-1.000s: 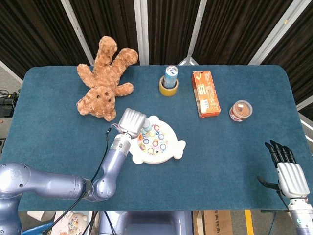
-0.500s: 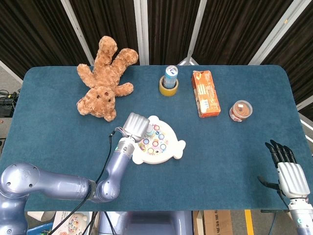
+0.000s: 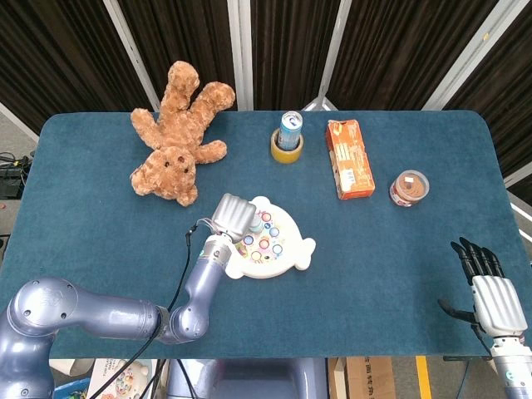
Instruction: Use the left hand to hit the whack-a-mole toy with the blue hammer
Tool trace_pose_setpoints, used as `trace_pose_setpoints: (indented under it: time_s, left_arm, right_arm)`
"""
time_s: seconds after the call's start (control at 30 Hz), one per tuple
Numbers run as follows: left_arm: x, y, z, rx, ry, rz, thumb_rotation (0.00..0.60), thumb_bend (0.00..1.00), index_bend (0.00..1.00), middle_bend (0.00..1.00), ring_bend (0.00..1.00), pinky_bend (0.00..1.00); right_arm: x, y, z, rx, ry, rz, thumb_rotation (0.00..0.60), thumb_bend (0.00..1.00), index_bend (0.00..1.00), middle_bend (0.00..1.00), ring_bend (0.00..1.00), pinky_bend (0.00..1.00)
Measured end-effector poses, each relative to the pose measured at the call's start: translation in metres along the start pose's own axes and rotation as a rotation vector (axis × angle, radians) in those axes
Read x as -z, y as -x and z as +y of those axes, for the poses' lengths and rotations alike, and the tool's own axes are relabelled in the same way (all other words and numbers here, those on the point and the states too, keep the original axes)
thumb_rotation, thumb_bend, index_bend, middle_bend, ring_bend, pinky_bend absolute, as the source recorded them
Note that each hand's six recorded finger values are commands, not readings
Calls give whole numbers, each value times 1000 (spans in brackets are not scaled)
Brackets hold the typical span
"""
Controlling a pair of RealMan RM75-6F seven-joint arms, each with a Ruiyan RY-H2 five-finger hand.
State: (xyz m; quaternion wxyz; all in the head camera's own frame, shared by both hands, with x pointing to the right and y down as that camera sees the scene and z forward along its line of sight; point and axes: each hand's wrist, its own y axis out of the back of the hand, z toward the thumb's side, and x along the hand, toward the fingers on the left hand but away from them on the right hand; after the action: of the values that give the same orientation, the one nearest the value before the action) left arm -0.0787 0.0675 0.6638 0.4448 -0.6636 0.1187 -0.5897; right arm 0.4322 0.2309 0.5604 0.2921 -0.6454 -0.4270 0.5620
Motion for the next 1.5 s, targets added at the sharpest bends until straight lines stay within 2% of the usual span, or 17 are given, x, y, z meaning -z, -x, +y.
trace_pose_setpoints:
  time_s: [0.3,0.6,0.83,0.97,1.2,1.5]
  left_arm:
    - [-2,1,-3,9,-10,-2,600,652,678,533,423,550]
    - [0,9,10,-19,10,-6,600,652,677,532,423,551]
    - [16,26,28,-54,62,0,600,651,674,532,423,550]
    - [35,41,27,-62,84,6,600,652,673,532,423,550]
    - [91,68,-3,-42,109,62,600,650,669,532,423,550]
    - [144,96,-70,39,146,97,600,650,660,532,423,550]
  right_arm:
    - [0,0,0,-3,0,-1,600,193,0,0,0,0]
    - [1,-1,1,2,-3,0,600,193,0,0,0,0]
    - [4,-1,2,3,-6,-5,600,193,0,0,0,0]
    - [3,-1,1,4,-16,-4,600,194,0,0,0,0]
    - [3,-2,0,8,-27,-4,600,193,0,0,0,0]
    - [2,-2,-2,8,-42,-2,600,193,0,0,0,0]
